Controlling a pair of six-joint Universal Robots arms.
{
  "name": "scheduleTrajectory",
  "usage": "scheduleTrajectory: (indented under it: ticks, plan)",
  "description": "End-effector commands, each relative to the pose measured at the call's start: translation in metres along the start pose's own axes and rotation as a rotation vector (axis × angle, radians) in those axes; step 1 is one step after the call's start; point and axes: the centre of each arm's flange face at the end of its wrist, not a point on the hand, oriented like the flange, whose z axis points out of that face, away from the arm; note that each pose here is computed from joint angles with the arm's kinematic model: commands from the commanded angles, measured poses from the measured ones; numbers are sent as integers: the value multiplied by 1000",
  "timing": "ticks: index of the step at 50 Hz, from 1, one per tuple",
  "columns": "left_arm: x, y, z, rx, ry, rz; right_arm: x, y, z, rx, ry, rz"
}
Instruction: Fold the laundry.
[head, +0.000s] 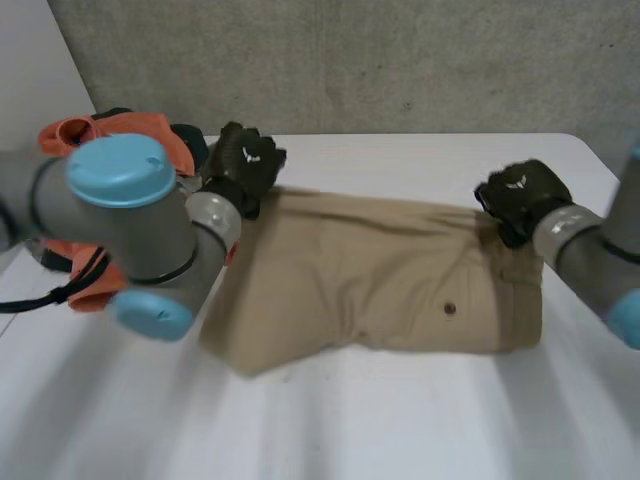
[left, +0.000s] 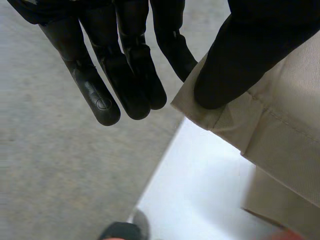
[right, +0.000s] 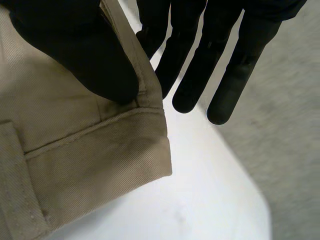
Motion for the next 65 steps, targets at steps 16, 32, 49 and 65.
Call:
scheduleTrajectory:
  ticks: [16,32,49,65]
  plan:
    - [30,-19,8,166,-21,-113,-12,-22,25,103,154,20]
    - [29,-23,-59,93,64,-229,-29,56,-42,-165,-125,277]
    - [10,-44,-73,140,34,-251,52,70,-43,-192,252,-163]
    - [7,-43,-78,122,30,-303,-170,-13,-107,462,-488,-399]
